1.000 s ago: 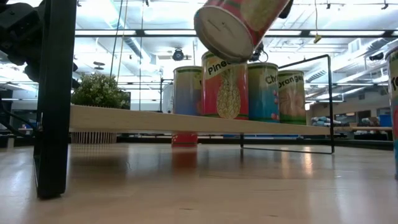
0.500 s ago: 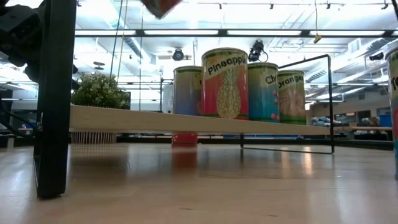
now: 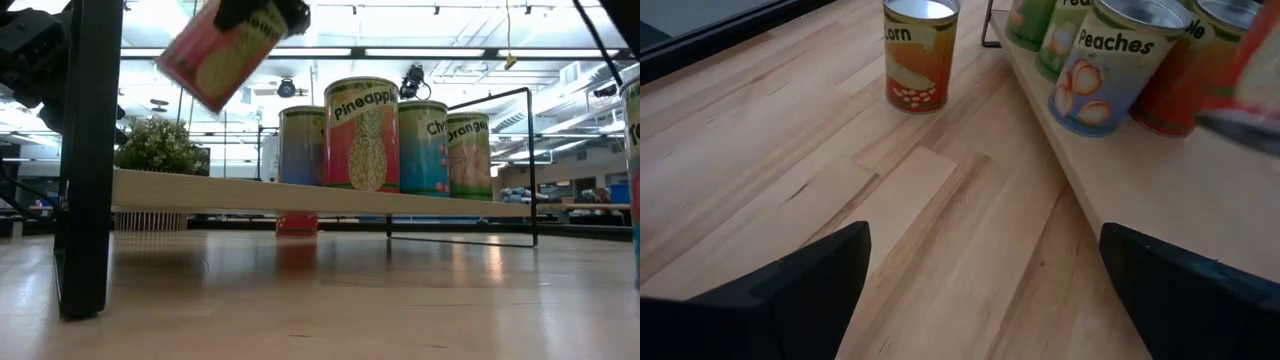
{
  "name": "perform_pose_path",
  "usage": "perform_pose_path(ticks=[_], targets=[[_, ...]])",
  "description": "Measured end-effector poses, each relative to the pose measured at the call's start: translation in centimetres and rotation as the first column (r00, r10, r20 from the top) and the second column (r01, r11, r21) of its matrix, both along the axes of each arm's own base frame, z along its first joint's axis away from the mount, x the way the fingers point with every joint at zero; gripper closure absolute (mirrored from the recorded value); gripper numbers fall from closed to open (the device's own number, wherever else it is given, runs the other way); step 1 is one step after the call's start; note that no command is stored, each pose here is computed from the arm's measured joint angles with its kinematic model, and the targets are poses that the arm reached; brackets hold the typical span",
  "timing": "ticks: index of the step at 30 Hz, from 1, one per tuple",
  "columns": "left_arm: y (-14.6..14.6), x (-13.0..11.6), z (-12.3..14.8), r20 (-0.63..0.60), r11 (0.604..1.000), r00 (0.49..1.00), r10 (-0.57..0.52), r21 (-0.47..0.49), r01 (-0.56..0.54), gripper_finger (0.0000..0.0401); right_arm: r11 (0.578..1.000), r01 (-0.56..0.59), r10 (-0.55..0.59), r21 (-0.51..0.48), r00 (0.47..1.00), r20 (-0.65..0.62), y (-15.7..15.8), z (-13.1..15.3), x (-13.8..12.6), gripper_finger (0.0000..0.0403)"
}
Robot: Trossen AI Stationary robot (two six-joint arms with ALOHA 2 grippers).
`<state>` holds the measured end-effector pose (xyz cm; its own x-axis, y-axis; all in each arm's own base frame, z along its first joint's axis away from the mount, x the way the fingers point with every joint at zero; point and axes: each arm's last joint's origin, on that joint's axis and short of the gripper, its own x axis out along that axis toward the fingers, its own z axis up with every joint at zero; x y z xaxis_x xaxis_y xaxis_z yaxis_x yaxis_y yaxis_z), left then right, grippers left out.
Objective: Pick and place cans onto a shelf
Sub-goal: Put the canned pineapple on the shelf
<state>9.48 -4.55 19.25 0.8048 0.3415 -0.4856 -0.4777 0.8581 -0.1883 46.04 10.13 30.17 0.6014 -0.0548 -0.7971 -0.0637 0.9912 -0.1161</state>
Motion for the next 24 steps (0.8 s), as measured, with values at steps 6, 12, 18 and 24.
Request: perform_pose_path(ticks=[6, 12, 18, 24], targets=[[0.0, 0.0, 0.0, 0.000, 1.000, 1.000, 0.000, 0.001, 0.000, 0.0001, 0.997, -0.076, 0.076, -0.001, 0.996, -0.044, -1.2, -2.0, 1.6, 0.0076], [0.0, 0.0, 0.0, -0.001, 1.000, 1.000, -0.001, 0.002, 0.001, 0.0001, 0.994, -0.106, 0.106, 0.007, 0.982, -0.157, -1.5, -4.7, 2.0, 0.0076], [0.0, 0.0, 0.0, -0.001, 1.000, 1.000, -0.001, 0.001, 0.001, 0.0001, 0.994, -0.113, 0.112, 0.004, 0.975, -0.192, -1.0, -4.8, 1.6, 0.0076], [0.0, 0.0, 0.0, 0.000, 1.000, 1.000, -0.001, 0.001, 0.001, 0.0001, 0.993, -0.117, 0.115, 0.008, 0.962, -0.246, -1.0, -5.1, 1.2, 0.0076]])
